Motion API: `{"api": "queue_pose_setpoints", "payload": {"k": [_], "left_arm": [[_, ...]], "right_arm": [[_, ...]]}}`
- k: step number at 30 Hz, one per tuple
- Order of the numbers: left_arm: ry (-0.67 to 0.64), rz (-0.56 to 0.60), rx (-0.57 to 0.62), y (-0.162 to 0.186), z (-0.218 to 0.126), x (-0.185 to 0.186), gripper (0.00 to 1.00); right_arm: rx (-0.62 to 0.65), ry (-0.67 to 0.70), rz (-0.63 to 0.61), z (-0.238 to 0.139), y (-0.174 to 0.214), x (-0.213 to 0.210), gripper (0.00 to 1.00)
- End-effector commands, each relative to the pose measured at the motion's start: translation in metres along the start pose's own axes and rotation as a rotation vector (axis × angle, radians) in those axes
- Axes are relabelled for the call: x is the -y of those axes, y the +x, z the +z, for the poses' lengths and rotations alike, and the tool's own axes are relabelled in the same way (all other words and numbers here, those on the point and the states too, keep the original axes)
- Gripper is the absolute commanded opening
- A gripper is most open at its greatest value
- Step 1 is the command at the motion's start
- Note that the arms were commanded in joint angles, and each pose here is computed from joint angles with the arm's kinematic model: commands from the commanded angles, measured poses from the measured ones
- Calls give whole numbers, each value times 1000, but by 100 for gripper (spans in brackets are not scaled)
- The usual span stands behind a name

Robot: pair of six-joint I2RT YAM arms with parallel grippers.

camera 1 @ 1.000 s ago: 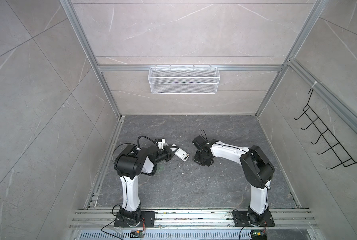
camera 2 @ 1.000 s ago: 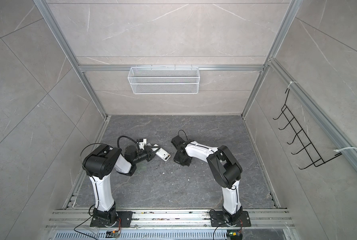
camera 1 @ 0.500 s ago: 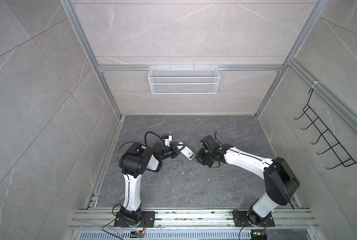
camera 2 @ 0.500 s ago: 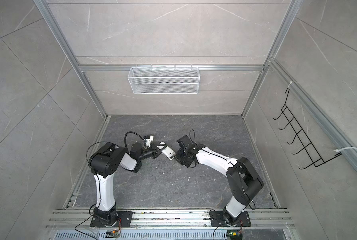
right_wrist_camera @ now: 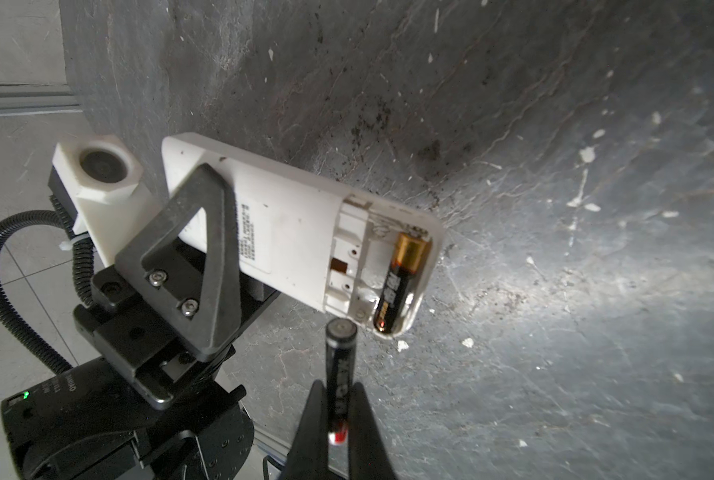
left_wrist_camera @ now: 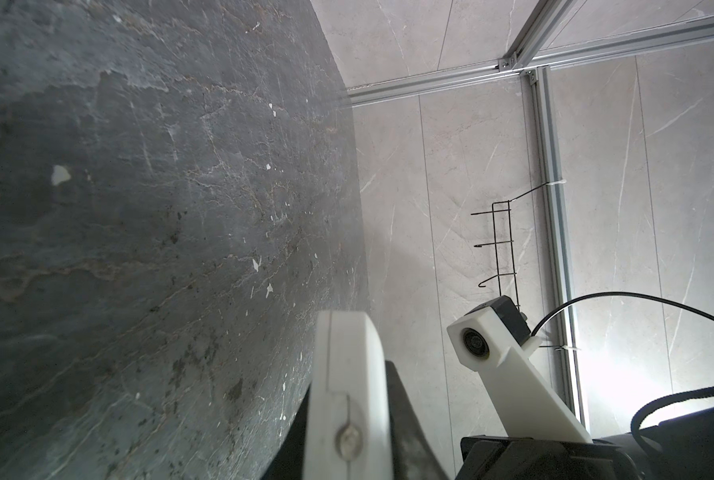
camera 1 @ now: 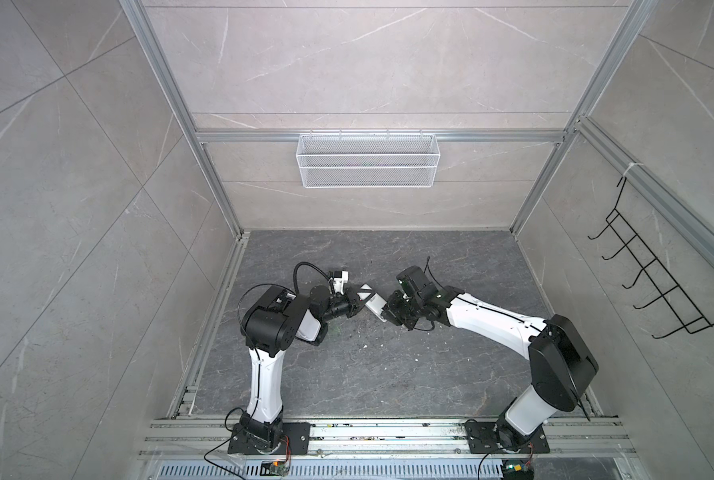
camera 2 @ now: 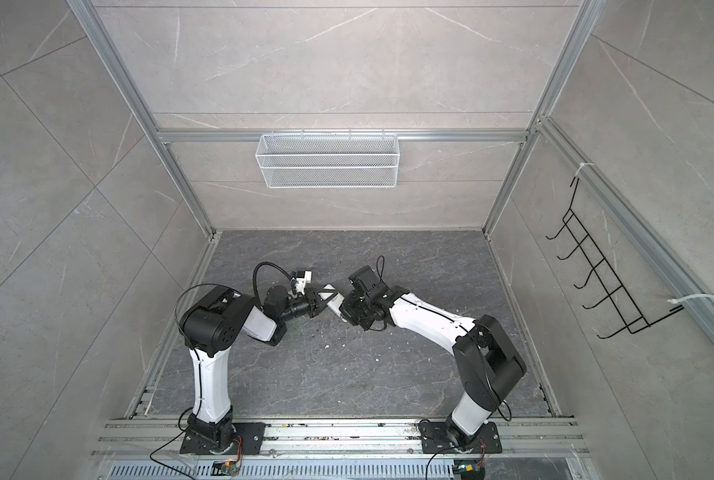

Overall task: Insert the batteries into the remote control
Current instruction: 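Carry the held battery with the right gripper to the remote's compartment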

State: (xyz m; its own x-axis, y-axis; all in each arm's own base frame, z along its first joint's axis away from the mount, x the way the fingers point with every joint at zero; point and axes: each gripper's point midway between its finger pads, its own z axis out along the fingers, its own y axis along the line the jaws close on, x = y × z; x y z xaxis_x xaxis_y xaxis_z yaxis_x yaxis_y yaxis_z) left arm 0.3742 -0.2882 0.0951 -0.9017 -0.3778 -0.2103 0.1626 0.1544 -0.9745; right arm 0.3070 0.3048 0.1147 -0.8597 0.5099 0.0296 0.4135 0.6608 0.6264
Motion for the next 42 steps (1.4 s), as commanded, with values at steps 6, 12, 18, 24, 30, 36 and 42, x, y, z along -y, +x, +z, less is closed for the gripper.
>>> {"api": "queue_pose_setpoints", "payload": {"k": [6,12,18,24,30,36,42], "left_arm": [[85,105,10,-4,0,35,0],[102,143,11,-3,-2,46,0],[104,143,7,-3,-2,46,0],[99,124,4,-3,0,42,0],[96,96,-3,-5,3,38,0],[102,92,-8,-5,5,40,0],[107,76,-23,-4,7,40,0]], "right_arm": [[-5,-34,51,-3,-9,-9,0],[-27,-61,104,3,-11,-8,0],[-53,-84,126,8,-9,-11,0],[-54,-90,151,8,-10,-4,0],[-54,-86,164,8,-13,3,0],[-60,-90,179,12,-17,7,0],[-76,-100,195,18,-21,7,0]]}}
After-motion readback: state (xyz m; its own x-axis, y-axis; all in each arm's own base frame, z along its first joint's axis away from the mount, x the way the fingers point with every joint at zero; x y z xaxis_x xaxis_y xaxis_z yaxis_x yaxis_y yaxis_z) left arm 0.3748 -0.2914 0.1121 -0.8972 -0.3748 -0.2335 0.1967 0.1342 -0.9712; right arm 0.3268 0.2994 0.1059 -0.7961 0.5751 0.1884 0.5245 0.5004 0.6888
